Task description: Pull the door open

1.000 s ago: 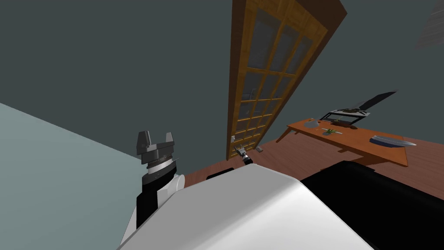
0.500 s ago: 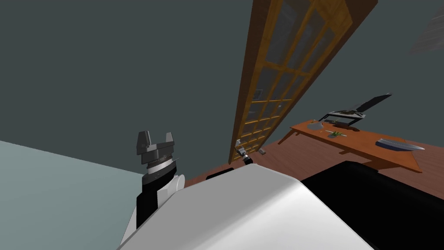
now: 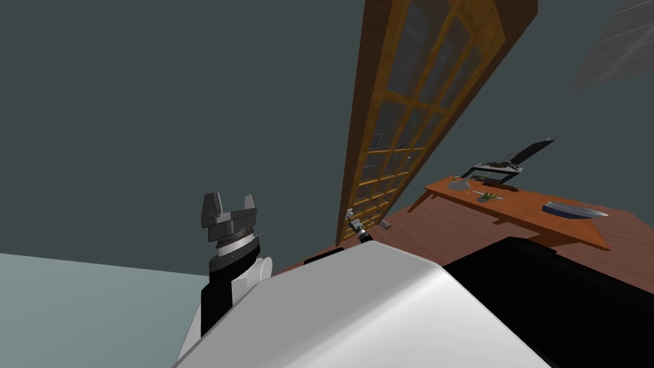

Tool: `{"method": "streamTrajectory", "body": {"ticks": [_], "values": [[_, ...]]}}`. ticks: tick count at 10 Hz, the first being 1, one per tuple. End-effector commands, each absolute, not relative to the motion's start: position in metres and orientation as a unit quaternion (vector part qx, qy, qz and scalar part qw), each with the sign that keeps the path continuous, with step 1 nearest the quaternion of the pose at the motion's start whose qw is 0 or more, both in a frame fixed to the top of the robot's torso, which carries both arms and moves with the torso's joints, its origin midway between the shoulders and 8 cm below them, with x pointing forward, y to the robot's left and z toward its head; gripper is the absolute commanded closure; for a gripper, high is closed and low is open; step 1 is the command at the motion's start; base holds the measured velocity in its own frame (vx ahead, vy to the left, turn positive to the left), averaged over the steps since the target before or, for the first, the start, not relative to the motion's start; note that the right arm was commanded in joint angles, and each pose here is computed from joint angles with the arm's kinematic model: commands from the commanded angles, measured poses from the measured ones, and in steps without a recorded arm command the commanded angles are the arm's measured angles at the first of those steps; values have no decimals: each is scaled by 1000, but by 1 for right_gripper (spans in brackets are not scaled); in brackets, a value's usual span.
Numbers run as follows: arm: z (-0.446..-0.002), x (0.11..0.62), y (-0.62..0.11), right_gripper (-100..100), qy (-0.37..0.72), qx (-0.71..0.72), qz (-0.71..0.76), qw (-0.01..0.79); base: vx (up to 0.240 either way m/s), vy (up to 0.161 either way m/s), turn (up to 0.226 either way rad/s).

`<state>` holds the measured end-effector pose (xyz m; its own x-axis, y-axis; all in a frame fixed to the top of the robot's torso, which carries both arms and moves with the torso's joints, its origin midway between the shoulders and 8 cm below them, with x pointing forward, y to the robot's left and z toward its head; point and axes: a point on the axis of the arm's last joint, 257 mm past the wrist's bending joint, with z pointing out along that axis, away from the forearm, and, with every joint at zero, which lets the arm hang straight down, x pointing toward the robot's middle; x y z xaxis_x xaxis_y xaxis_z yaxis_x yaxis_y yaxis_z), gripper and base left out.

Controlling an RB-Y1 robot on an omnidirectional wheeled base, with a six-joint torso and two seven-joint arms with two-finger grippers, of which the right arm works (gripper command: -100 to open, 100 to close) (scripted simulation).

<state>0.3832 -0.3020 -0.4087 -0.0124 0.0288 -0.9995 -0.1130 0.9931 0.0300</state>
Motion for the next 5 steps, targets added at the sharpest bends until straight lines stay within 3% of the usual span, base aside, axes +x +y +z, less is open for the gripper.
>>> {"method": "streamTrajectory", "body": {"ticks": [1, 5], "values": [[-409, 384, -303, 100, 710, -29, 50, 702, -10, 13, 11], [-409, 384, -303, 100, 710, -29, 50, 702, 2, 2, 0]]}}
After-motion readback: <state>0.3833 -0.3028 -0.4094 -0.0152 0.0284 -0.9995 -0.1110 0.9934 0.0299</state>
